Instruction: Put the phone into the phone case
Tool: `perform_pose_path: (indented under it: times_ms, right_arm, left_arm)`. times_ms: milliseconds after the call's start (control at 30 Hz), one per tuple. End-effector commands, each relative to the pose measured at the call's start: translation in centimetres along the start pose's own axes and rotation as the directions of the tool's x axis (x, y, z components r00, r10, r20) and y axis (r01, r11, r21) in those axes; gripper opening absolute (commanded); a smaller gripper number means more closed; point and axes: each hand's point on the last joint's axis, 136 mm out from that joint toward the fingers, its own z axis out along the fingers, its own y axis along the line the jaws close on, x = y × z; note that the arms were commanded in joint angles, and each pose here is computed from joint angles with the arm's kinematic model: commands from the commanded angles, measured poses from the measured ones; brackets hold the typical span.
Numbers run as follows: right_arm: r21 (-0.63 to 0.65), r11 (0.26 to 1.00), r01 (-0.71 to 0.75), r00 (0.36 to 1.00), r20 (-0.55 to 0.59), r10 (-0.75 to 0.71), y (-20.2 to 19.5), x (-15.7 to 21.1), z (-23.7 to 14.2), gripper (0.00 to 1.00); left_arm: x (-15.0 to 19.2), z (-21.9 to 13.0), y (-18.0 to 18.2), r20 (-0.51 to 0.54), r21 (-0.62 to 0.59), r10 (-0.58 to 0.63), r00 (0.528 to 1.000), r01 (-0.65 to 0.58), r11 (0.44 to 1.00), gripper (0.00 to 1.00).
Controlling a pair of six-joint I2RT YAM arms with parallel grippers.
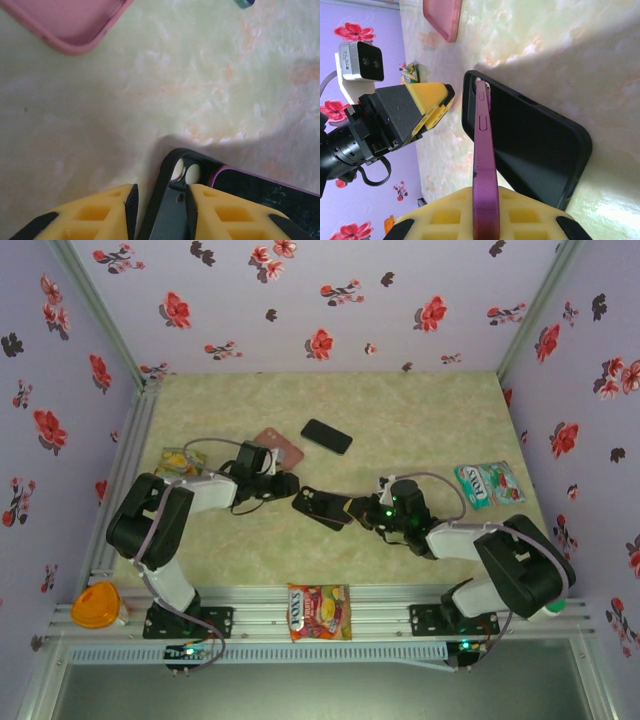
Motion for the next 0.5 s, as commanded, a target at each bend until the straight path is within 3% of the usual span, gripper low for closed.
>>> perform_pose_path:
  times_ms: [0, 467]
  right_arm:
    - [-0.040, 0.998, 0.040, 0.999, 0.033, -0.039, 2.3, -0.9, -0.1, 0.00]
    - [-0.054, 0.999, -0.005, 1.000, 0.027, 0.006, 1.6, -1.0, 1.0, 0.00]
  left_arm:
    - [1.0, 0.5, 0.5, -0.022, 0.006, -0.005, 1.000, 0.005, 1.000, 0.35]
    - [2.2, 1.2, -0.3, -0.040, 0.028, 0.008, 0.999, -0.006, 1.000, 0.35]
